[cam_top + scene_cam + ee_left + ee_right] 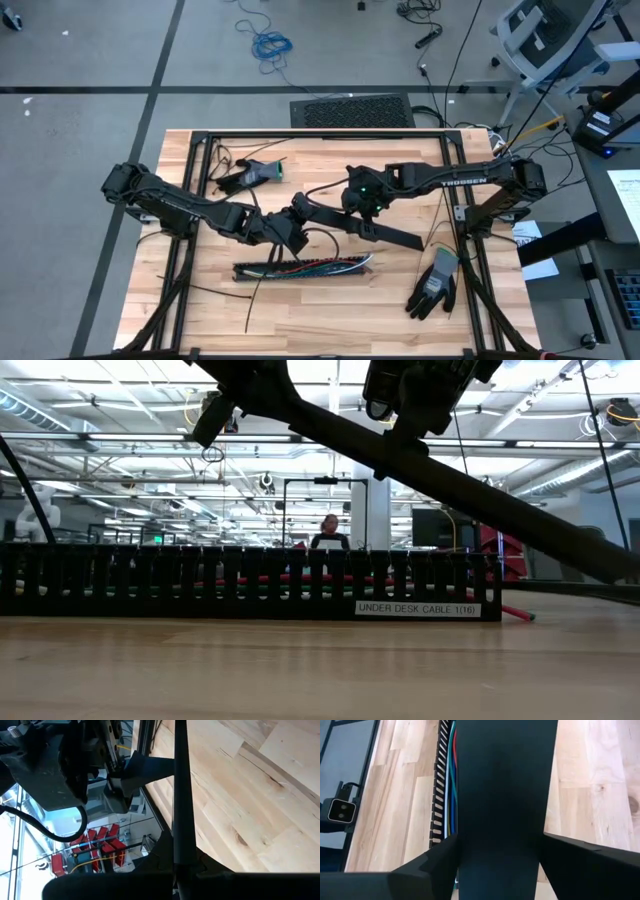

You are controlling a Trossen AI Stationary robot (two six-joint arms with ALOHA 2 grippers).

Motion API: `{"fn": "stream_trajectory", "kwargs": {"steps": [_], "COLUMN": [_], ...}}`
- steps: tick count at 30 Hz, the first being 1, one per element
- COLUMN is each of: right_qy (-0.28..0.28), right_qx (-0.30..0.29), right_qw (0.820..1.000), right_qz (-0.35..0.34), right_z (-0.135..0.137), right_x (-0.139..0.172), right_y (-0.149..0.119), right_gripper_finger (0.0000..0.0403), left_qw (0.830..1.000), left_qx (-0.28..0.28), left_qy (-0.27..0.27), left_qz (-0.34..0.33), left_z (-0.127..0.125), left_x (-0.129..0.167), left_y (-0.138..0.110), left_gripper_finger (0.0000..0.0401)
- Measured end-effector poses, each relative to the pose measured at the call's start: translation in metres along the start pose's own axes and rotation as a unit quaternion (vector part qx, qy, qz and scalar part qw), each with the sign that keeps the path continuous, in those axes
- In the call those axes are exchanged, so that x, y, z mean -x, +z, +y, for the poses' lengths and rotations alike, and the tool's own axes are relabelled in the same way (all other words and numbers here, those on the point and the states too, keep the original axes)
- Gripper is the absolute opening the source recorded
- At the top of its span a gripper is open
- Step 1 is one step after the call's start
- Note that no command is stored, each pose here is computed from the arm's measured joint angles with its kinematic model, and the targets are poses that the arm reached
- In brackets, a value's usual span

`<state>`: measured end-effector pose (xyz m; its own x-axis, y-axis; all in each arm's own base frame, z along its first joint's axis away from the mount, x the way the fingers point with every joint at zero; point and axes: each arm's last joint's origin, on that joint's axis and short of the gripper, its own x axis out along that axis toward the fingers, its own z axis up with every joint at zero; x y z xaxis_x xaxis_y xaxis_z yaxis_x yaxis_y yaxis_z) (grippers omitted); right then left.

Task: Ziptie cables
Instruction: Close the black cable duct

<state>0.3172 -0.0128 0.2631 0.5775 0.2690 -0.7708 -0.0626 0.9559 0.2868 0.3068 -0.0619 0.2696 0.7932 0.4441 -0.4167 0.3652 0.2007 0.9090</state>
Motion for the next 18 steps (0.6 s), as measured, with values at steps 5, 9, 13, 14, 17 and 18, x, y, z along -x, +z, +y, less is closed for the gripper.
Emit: {"fn": "stream_trajectory", "kwargs": {"steps": [5, 9, 13, 14, 17, 18], "right_qy": [0.001, 0.001, 0.002, 0.002, 0.005, 0.005], "right_qx": [0.001, 0.006, 0.01, 0.013, 0.021, 0.022], "right_qw": [1.0, 1.0, 1.0, 1.0, 1.0, 1.0], "right_qz": [0.004, 0.007, 0.011, 0.012, 0.012, 0.012], "right_z": [-0.001, -0.001, -0.001, -0.001, 0.0, 0.0], "right_x": [0.0, 0.0, 0.001, 0.001, 0.002, 0.002], "right_y": [-0.001, -0.001, -0.002, -0.002, -0.002, -0.002], "right_gripper_finger": [0.0213, 0.0213, 0.0211, 0.0211, 0.021, 0.021], "left_qw": [1.0, 1.0, 1.0, 1.0, 0.999, 0.999], "left_qx": [0.002, 0.004, 0.025, 0.026, 0.032, 0.034], "left_qy": [-0.002, -0.002, 0.002, 0.004, 0.012, 0.014], "left_qz": [-0.004, -0.005, -0.002, -0.004, -0.011, -0.012], "left_z": [0.0, 0.0, 0.001, 0.003, 0.011, 0.013], "left_x": [0.0, 0.0, 0.003, 0.004, 0.01, 0.011], "left_y": [0.0, 0.0, 0.003, 0.004, 0.006, 0.006], "left_gripper_finger": [0.0, 0.0, 0.0, 0.0, 0.0004, 0.0008]}}
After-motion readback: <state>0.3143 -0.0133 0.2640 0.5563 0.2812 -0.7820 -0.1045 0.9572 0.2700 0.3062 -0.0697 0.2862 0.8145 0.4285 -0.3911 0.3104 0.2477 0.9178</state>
